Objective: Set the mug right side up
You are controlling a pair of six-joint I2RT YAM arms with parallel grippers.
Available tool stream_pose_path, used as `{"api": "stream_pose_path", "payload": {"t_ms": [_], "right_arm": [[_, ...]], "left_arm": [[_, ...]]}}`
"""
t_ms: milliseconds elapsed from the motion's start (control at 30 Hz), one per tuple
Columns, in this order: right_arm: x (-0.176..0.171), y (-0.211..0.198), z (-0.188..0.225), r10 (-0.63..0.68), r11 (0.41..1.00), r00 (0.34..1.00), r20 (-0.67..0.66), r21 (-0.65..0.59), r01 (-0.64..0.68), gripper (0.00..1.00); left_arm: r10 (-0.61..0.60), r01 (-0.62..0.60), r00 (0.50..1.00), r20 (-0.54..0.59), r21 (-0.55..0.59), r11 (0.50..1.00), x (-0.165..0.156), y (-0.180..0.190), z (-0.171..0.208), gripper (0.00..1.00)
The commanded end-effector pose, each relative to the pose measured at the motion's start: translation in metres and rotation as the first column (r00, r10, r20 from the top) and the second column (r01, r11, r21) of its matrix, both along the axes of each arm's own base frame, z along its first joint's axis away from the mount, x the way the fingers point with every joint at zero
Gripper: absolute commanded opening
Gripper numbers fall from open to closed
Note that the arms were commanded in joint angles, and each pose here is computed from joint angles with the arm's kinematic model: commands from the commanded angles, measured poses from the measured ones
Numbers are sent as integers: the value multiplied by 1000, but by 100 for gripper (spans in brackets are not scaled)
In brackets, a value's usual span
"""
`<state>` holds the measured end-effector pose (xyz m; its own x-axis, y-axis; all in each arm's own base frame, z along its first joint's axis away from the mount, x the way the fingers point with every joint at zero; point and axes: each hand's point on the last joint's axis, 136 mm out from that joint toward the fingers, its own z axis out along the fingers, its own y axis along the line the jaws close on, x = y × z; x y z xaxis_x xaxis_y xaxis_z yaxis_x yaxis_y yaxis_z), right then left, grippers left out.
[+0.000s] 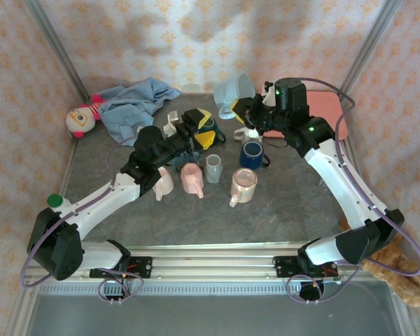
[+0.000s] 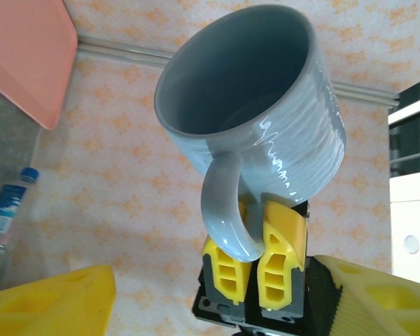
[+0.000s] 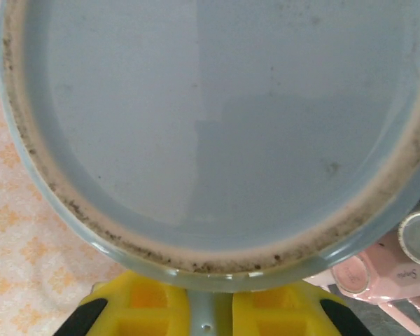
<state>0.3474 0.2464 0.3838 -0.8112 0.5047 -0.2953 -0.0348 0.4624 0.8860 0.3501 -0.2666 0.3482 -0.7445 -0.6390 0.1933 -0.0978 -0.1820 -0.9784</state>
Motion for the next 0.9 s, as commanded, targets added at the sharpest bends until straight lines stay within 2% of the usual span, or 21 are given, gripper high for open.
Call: {"api": "stream_pose_path", "payload": {"t_ms": [0,267,567,867], "right_arm": [[1,10,50,19,994,985,173,103,-37,0],[-2,12,47,23,991,987,162,128,-45,0],[-12,8,46,12,989,987,158,146,-35,0],[-11,7,50,1,987,985,172,158,-29,0]], "left_arm": [[25,-24,1000,8,-121,992,2,-4,22,71],[72,-71,997,-3,-177,982,7,-4,26,61],[92,-95,995,-23,-200,975,9,-4,25,57],[52,-64,987,-149,-75,995,-8,-8,-8,53]]}}
